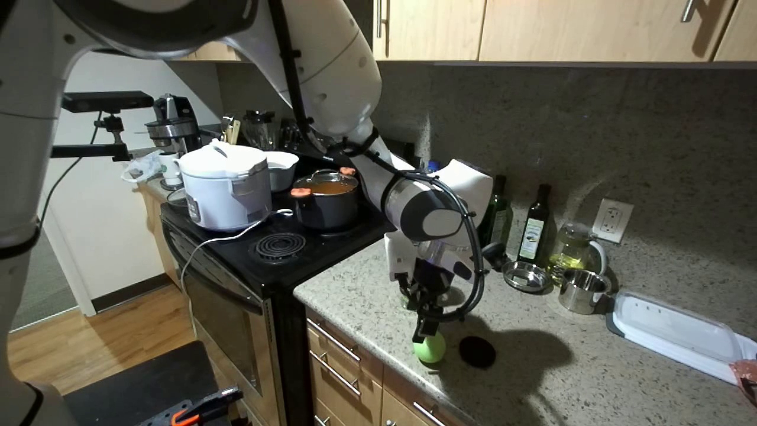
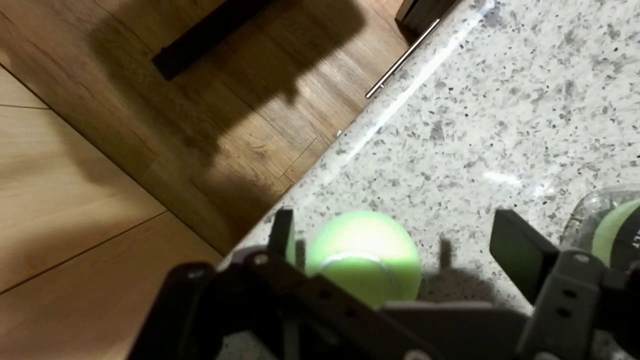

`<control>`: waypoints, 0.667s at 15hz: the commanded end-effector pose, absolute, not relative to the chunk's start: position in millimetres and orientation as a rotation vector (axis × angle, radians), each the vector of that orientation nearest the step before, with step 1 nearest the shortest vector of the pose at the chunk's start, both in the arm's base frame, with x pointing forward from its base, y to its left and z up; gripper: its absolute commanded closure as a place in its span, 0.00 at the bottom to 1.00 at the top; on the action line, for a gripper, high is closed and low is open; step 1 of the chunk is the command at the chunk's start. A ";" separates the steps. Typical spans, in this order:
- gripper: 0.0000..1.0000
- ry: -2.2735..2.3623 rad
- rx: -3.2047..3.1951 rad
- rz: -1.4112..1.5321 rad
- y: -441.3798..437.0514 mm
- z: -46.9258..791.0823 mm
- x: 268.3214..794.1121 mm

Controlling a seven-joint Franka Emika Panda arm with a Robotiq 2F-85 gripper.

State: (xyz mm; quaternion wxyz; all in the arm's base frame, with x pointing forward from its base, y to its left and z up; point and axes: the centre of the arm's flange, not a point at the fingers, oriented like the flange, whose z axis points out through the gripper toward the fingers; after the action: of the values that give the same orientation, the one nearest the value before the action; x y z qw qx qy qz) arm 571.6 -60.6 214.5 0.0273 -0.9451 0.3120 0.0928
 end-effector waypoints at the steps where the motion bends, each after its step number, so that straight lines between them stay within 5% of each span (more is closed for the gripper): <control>1: 0.00 1.031 -2.909 0.257 -72.0 206.8 579.9; 10: 0.00 1.031 -2.910 0.241 -85.4 186.0 601.7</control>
State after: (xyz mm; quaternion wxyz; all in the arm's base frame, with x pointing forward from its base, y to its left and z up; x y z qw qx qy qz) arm 589.2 -80.9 191.3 0.0193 -0.9417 0.3255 0.0829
